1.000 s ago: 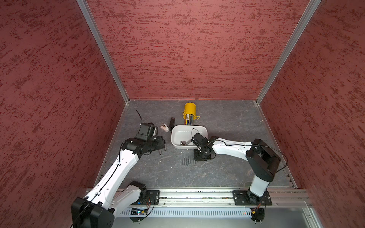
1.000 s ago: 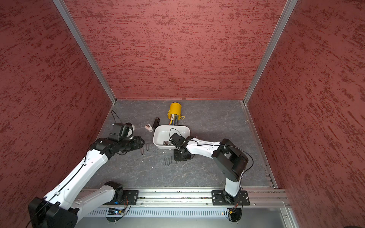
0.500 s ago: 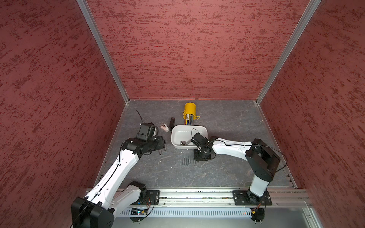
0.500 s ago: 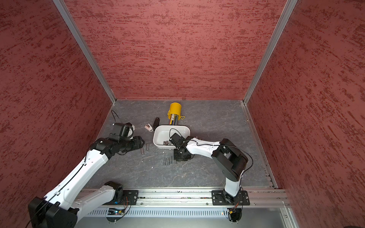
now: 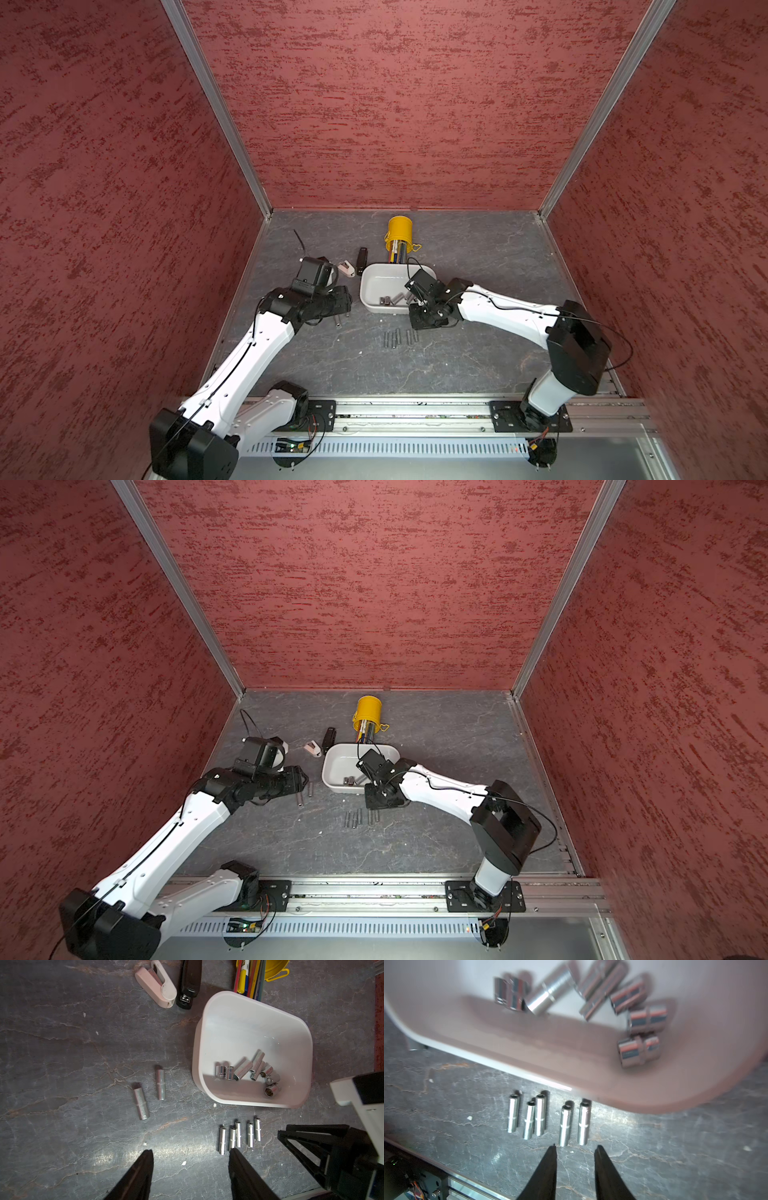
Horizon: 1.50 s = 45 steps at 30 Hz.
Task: Take out the socket from the storage box
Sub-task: Place the socket head at the center of the board, then pick up the socket head from the storage box.
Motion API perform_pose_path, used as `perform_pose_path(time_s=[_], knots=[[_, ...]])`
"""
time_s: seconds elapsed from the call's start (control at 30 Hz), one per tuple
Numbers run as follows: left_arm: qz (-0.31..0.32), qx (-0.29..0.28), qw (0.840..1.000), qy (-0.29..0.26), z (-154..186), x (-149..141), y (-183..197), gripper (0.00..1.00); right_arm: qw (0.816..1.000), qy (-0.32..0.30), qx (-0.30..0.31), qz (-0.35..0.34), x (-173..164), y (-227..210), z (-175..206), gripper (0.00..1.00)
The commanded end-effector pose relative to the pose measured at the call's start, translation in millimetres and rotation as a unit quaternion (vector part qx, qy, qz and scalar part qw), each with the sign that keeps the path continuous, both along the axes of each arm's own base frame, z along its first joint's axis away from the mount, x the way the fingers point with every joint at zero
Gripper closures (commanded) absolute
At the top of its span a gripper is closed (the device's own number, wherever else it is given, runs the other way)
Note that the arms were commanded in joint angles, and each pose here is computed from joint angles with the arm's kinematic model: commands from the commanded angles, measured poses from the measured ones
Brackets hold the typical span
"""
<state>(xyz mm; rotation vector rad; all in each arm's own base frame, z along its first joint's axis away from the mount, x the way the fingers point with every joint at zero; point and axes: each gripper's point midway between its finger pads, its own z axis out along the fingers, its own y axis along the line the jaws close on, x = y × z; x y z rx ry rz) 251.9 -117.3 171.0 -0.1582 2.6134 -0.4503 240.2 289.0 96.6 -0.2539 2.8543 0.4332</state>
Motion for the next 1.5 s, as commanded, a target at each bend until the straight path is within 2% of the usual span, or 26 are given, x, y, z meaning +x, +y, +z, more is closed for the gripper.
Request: perform_pose_path(time_s=[0.0,0.13,0.33,0.43,0.53,0.63,0.83,1.17,1.47], knots=[[-0.037,-0.005,0.999,-0.016,20.5,16.2,-31.0,0.4,0.998,-0.048,-0.027,-0.004,21.0,-27.4,23.5,0.65],[-0.08,0.018,0.997,0.005,10.1,32.2,-72.2,0.39,0.997,-0.059,-0.024,-0.047,46.9,-62.8,27.5,0.65],[-0.138,0.045,0.989,0.028,-14.1,56.0,-149.8,0.38,0.991,-0.051,0.014,-0.122,78.8,-110.8,16.7,0.64],[-0.16,0.067,0.984,0.039,-32.0,66.8,-184.0,0.38,0.99,-0.051,0.01,-0.133,85.6,-123.3,11.1,0.64],[-0.172,0.1,0.978,0.053,-53.5,75.9,-202.7,0.38,0.989,-0.046,0.012,-0.137,87.0,-129.0,6.8,0.64],[-0.169,0.121,0.976,0.064,-70.9,87.8,-207.0,0.39,0.989,-0.045,0.015,-0.137,86.9,-132.1,5.5,0.64],[-0.159,0.141,0.974,0.073,-88.6,101.6,-203.4,0.46,0.989,-0.046,0.004,-0.138,81.9,-142.3,2.9,0.64],[-0.175,0.147,0.967,0.11,-130.5,103.0,-206.3,0.51,0.989,-0.039,0.023,-0.14,76.3,-139.0,0.5,0.64],[-0.16,0.158,0.966,0.131,-162.3,107.3,-197.9,0.56,0.989,-0.029,0.023,-0.14,71.8,-139.1,-3.6,0.64]])
